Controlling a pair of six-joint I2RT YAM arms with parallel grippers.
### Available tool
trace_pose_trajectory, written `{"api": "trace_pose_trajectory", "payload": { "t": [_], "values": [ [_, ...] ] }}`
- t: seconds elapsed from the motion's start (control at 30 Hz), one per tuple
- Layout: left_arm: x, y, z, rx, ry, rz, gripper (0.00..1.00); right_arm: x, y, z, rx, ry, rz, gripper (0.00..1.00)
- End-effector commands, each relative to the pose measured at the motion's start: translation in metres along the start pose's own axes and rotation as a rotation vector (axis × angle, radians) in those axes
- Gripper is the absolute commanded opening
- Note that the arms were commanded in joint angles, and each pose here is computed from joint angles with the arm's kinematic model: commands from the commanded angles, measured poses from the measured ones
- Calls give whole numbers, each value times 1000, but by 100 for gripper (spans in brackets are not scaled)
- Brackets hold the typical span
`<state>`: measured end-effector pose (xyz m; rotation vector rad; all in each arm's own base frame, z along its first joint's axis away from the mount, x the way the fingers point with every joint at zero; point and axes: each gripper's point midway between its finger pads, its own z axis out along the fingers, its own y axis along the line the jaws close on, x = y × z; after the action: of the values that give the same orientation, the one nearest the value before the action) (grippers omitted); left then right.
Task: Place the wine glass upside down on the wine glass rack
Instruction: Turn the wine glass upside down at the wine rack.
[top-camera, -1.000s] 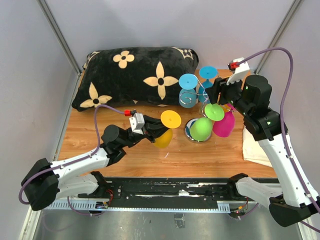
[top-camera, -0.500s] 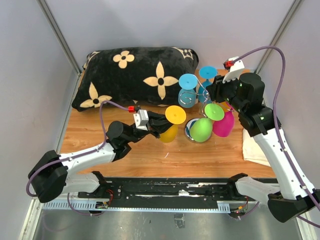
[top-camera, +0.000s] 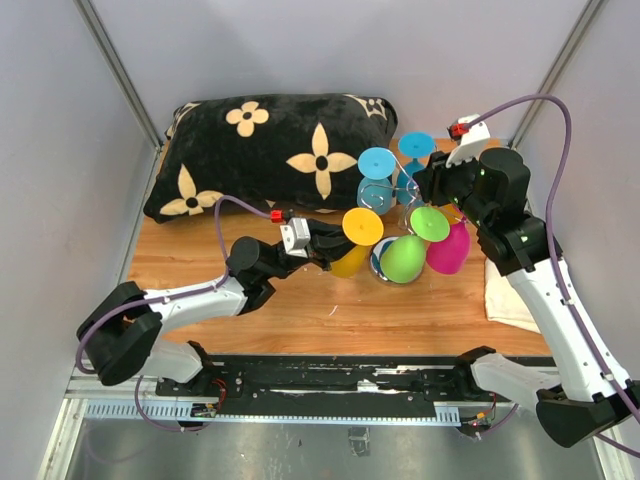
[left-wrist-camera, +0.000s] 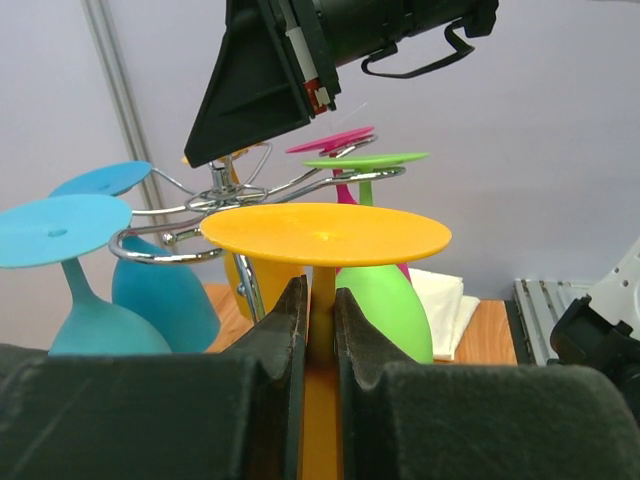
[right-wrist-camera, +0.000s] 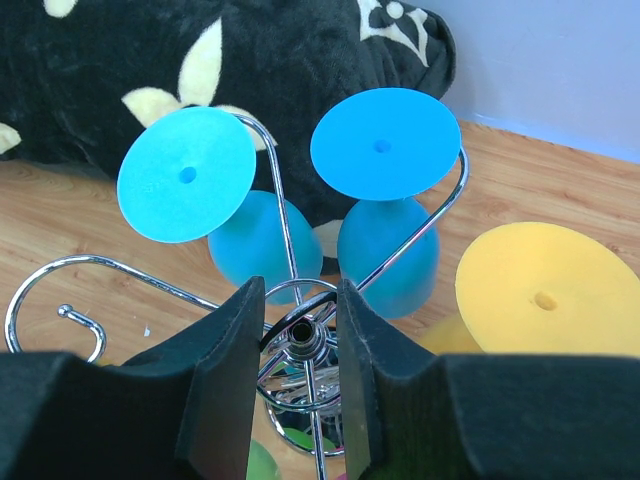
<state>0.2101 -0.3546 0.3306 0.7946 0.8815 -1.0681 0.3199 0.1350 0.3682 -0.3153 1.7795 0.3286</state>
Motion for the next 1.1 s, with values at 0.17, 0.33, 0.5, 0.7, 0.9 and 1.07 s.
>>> {"api": "trace_pose_trajectory", "payload": {
  "t": [0.17,0.33,0.5,0.7,0.9,1.07],
  "values": [
    [-19,6,27,62,-86,122,1,5,-9,-3,27,0,-15,6],
    [-6,11,36,73,-51,149,1,4,-9,-5,25,-5,-16,5],
    [5,13,39,77,-32,152,0,4,-8,-5,20,-3,-17,5],
    [21,19,40,66,7,172,0,3,-8,-5,19,-7,-22,4],
    [30,27,43,55,20,186,1,6,-7,-3,16,3,-26,4],
    [34,33,45,49,22,202,0,8,-7,-3,15,5,-30,4]
  ]
}}
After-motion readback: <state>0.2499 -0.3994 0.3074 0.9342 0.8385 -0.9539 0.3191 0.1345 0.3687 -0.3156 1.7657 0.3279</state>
